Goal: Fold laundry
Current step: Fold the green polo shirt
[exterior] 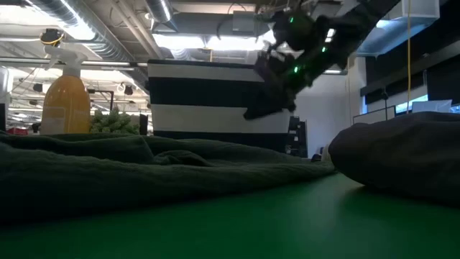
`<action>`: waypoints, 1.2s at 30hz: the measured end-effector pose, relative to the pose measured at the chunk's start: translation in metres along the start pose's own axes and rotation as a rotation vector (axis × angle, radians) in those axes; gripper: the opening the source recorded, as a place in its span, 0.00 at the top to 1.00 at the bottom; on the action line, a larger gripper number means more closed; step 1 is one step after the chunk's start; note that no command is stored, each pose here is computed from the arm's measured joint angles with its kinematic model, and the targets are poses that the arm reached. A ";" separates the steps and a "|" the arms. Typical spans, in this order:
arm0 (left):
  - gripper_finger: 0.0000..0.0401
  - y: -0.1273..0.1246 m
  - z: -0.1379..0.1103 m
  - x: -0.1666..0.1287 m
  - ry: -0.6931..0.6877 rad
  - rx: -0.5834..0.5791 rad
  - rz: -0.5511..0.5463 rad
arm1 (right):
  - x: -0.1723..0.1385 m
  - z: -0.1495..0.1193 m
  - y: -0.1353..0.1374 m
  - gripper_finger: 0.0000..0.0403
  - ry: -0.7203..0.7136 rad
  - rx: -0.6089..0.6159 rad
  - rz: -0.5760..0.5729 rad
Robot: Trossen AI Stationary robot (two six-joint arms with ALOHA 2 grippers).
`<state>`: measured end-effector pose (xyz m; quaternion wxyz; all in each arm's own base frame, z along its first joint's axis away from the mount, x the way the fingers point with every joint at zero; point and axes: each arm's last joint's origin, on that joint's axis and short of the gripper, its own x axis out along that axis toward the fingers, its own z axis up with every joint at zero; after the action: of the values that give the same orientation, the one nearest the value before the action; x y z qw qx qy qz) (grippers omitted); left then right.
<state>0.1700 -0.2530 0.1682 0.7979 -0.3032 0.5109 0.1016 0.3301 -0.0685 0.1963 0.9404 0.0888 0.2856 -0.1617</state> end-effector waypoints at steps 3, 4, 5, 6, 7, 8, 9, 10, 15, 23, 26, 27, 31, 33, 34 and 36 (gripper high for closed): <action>0.45 0.000 0.003 0.000 -0.061 0.068 0.007 | -0.014 0.008 0.016 0.84 -0.050 -0.058 0.051; 0.45 0.000 0.004 0.000 -0.075 0.089 0.010 | -0.018 0.009 0.021 0.84 -0.060 -0.079 0.068; 0.45 0.001 0.004 0.000 -0.086 0.107 0.013 | -0.022 0.010 0.026 0.84 -0.071 -0.098 0.085; 0.45 0.001 0.005 -0.001 -0.098 0.120 0.018 | -0.025 0.011 0.031 0.84 -0.080 -0.119 0.099; 0.45 0.002 0.005 -0.002 -0.111 0.131 0.021 | -0.027 0.011 0.037 0.84 -0.089 -0.134 0.114; 0.45 0.001 0.006 -0.004 -0.127 0.137 0.017 | -0.029 0.011 0.043 0.84 -0.103 -0.144 0.129; 0.45 0.001 0.007 -0.006 -0.144 0.145 0.014 | -0.030 0.011 0.049 0.84 -0.116 -0.154 0.146; 0.45 0.001 0.009 -0.008 -0.163 0.157 0.012 | -0.031 0.011 0.054 0.84 -0.126 -0.167 0.163; 0.45 -0.001 0.015 -0.024 -0.289 0.230 -0.010 | -0.039 0.011 0.085 0.84 -0.226 -0.253 0.248; 0.45 0.000 0.017 -0.039 -0.633 0.330 0.040 | -0.048 0.014 0.111 0.84 -0.362 -0.304 0.326; 0.45 0.005 0.018 -0.037 -0.738 0.324 0.078 | -0.042 0.011 0.112 0.84 -0.347 -0.302 0.325; 0.45 0.006 0.019 -0.037 -0.752 0.324 0.083 | -0.039 0.009 0.111 0.84 -0.335 -0.299 0.322; 0.45 0.006 0.018 -0.037 -0.719 0.374 0.096 | -0.037 0.007 0.111 0.84 -0.318 -0.294 0.321; 0.45 0.006 0.018 -0.037 -0.707 0.380 0.095 | -0.038 0.008 0.111 0.84 -0.327 -0.294 0.322; 0.45 0.006 0.018 -0.037 -0.707 0.380 0.094 | -0.038 0.009 0.111 0.84 -0.337 -0.292 0.323; 0.45 0.006 0.018 -0.037 -0.708 0.368 0.090 | -0.039 0.011 0.112 0.84 -0.366 -0.285 0.327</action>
<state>0.1639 -0.2323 0.2033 0.9604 -0.0785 0.2268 0.1416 0.3449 0.0426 0.2361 0.9930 -0.0299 0.1127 0.0204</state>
